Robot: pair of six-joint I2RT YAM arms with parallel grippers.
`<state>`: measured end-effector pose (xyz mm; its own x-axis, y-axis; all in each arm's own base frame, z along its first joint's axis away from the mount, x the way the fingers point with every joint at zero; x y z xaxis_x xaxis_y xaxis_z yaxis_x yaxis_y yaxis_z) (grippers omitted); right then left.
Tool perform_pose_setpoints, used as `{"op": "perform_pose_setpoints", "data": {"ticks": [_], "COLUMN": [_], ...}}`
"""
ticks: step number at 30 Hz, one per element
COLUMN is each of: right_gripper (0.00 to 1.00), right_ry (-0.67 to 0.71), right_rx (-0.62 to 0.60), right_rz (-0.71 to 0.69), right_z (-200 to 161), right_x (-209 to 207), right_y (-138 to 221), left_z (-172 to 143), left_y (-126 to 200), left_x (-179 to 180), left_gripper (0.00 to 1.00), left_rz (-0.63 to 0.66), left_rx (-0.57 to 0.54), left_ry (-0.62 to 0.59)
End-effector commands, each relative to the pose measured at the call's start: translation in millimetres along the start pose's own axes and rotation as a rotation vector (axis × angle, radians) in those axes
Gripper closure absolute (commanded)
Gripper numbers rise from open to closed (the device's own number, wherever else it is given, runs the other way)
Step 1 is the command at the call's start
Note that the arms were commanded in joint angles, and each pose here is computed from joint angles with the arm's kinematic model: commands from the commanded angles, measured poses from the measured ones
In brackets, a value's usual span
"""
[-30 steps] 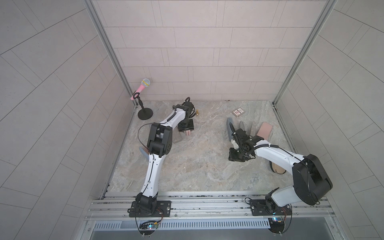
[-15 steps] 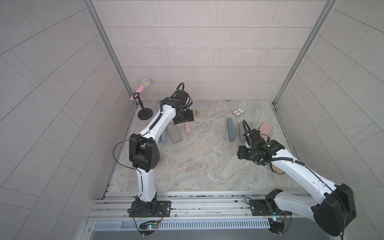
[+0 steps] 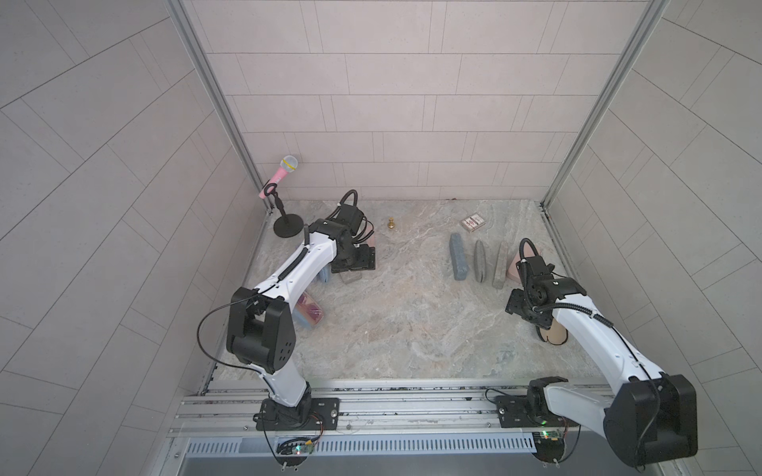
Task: Close the glasses case
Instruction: Pick up the glasses case at the center of the board.
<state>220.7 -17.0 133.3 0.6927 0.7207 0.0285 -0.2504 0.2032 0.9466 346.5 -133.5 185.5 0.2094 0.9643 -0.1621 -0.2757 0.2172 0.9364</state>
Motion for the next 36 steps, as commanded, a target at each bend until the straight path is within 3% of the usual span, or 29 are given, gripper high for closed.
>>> {"op": "perform_pose_setpoints", "data": {"ticks": [1,19,29,36], "right_gripper": [0.28,0.36,0.56,0.62], "right_ry": [0.016,0.064,0.091,0.104], "right_rx": [-0.002,0.123,0.167,0.187], "right_rz": [-0.090,-0.243,-0.264,-0.281], "right_z": [11,38,41,39], "right_x": [-9,-10,-12,-15], "right_y": [-6,-46,-56,-61], "left_z": [5,-3,-3,-3], "left_y": [9,4,3,4], "left_x": [-2,-12,-13,-13], "left_gripper": [0.14,0.12,0.11,0.11], "left_rz": [-0.038,-0.123,-0.132,-0.133], "left_rx": [-0.044,-0.025,-0.023,-0.027], "left_ry": [-0.031,-0.022,-0.019,-0.019]}}
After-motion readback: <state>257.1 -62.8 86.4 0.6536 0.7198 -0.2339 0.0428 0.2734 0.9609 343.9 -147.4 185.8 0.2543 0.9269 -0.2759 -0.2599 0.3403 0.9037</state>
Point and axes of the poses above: each gripper's point midway between its finger pads, its own y axis back along the fingers, its own x axis along the line the jaws close on, z = x × y, the point moved 4 cm from there along y, back along the fingers, and after that the axes turned 11 degrees about -y, right-handed, at the moved point
